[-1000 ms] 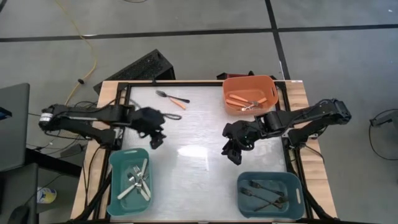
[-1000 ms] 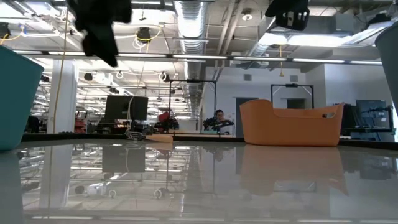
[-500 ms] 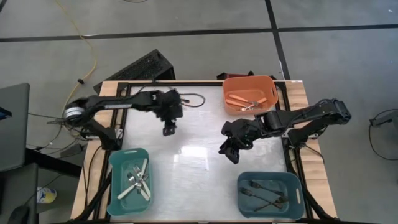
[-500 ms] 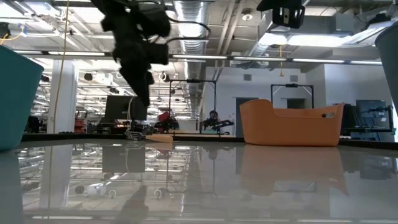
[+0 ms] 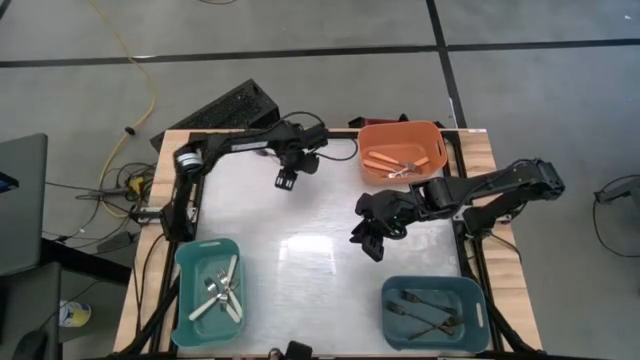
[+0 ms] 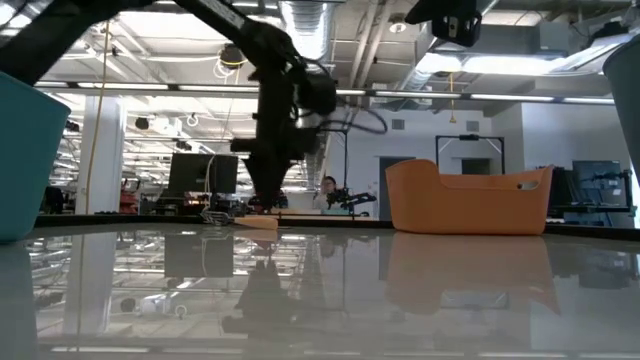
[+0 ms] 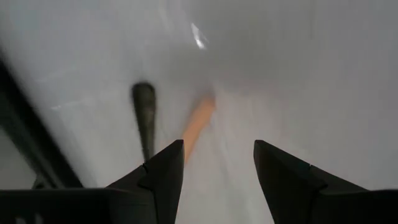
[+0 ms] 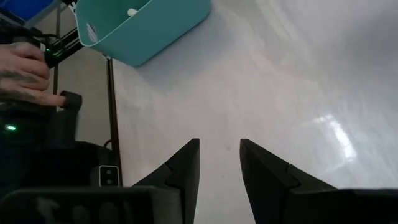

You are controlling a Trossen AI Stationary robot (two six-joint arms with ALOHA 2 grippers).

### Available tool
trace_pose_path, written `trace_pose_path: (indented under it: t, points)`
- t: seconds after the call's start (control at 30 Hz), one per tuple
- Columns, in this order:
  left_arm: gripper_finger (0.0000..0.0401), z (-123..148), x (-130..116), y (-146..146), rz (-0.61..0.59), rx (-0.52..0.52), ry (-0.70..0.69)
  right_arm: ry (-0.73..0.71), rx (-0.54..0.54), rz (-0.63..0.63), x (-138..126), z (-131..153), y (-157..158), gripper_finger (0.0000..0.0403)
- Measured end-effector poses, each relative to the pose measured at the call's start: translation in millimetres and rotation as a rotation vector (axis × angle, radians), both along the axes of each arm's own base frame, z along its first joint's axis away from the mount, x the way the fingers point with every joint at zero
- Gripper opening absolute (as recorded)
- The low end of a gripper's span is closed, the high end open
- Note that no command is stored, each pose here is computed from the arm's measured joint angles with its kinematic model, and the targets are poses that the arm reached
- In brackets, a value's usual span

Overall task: Sort silverware by color (type)
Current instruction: Put the orange fork into the orange bin

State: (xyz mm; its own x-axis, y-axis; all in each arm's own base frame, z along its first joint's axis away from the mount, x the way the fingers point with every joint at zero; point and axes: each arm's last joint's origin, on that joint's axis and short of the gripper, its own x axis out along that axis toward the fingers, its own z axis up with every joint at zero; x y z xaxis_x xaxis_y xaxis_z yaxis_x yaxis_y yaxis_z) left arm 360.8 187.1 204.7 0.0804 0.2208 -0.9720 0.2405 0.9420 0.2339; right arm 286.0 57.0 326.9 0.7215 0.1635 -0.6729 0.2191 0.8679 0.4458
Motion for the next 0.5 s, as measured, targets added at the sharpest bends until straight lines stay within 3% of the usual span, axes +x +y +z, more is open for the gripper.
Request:
trace_pose_path:
  t: [0.2, 0.33, 0.5]
  points:
    - [0.0179, -34, 5, 13, -0.066, -0.013, 0.161, -0.013, -0.045, 0.034, 0, 0, 0, 0.0137]
    - [0.0179, -51, 8, 17, -0.086, 0.076, 0.252, -0.022, -0.094, 0.079, 0, 0, -1, 0.0137]
    - [0.0179, -53, 12, 17, -0.087, 0.061, 0.216, -0.021, -0.136, 0.107, -2, 1, -7, 0.0137]
